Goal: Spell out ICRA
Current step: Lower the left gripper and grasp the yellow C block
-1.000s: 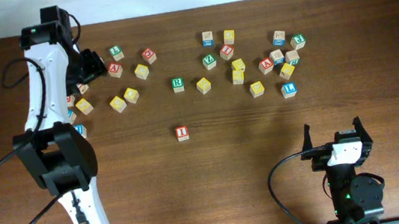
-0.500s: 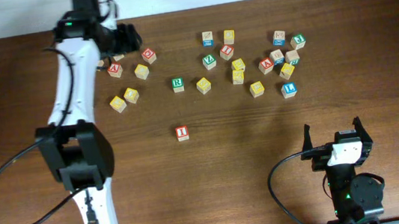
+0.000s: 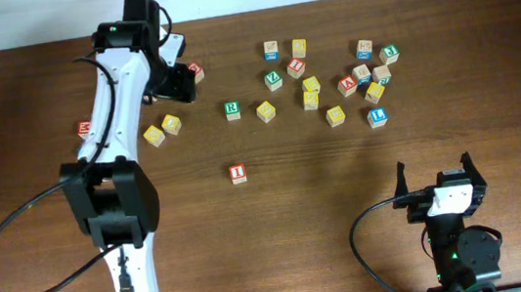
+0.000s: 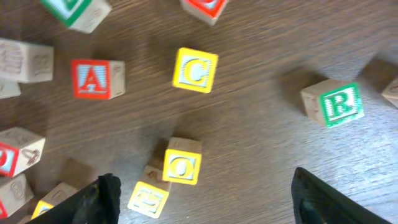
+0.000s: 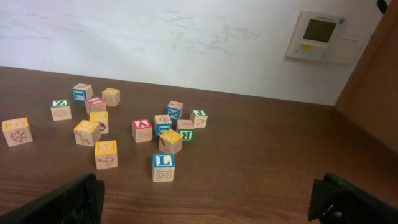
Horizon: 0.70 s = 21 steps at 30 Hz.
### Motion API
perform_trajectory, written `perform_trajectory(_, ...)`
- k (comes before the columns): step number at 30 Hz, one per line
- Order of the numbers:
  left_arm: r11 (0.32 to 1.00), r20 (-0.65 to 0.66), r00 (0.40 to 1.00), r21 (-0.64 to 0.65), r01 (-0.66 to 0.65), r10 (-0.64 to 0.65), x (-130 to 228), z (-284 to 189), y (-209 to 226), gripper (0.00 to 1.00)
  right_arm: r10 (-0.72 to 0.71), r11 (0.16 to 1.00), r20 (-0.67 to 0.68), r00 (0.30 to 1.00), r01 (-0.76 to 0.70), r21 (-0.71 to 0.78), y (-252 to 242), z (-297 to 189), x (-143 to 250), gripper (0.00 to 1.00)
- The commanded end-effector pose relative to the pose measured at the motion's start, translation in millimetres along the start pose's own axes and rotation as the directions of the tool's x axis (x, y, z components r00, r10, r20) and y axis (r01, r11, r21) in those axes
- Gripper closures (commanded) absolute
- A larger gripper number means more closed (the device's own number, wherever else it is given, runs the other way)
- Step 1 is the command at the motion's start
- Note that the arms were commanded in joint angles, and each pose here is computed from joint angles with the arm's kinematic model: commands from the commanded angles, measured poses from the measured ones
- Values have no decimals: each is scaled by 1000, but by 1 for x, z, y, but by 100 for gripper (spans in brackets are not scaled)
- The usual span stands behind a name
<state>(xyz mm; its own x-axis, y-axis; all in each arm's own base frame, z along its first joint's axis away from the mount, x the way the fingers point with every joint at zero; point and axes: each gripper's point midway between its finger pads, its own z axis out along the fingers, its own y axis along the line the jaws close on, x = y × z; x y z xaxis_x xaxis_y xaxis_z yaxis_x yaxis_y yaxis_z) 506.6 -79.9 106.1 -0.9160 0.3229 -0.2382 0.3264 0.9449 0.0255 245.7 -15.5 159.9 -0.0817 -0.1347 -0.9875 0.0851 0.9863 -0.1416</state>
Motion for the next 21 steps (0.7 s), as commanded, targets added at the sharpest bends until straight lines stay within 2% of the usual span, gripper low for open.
perform_trajectory(1, 998, -3, 998, 28, -64, 64, -5, 11, -29, 13, 1, 1000, -6, 1000, 0, 15, -3, 0, 3, 2)
perform_trajectory(4, 996, 10, 996, 1, -89, 89, -11, 14, -37, 15, 1, 1000, -6, 1000, 0, 15, -3, 0, 3, 2)
perform_trajectory(9, 996, -43, 996, -50, -76, 74, -5, 41, -27, 16, 1, 1000, -6, 1000, 0, 15, -3, 0, 3, 2)
perform_trajectory(16, 989, 56, 996, -135, -60, 69, -34, 66, -8, 16, 1, 1000, -6, 1000, 0, 15, -3, 0, 3, 2)
perform_trajectory(18, 980, 46, 988, -144, -136, 144, -35, 66, -6, 16, 1, 1000, -6, 1000, 0, 15, -3, 0, 3, 2)
perform_trajectory(21, 977, 44, 990, -172, -125, 134, -34, 65, 3, 16, 1, 1000, -6, 1000, 0, 15, -3, 0, 3, 1)
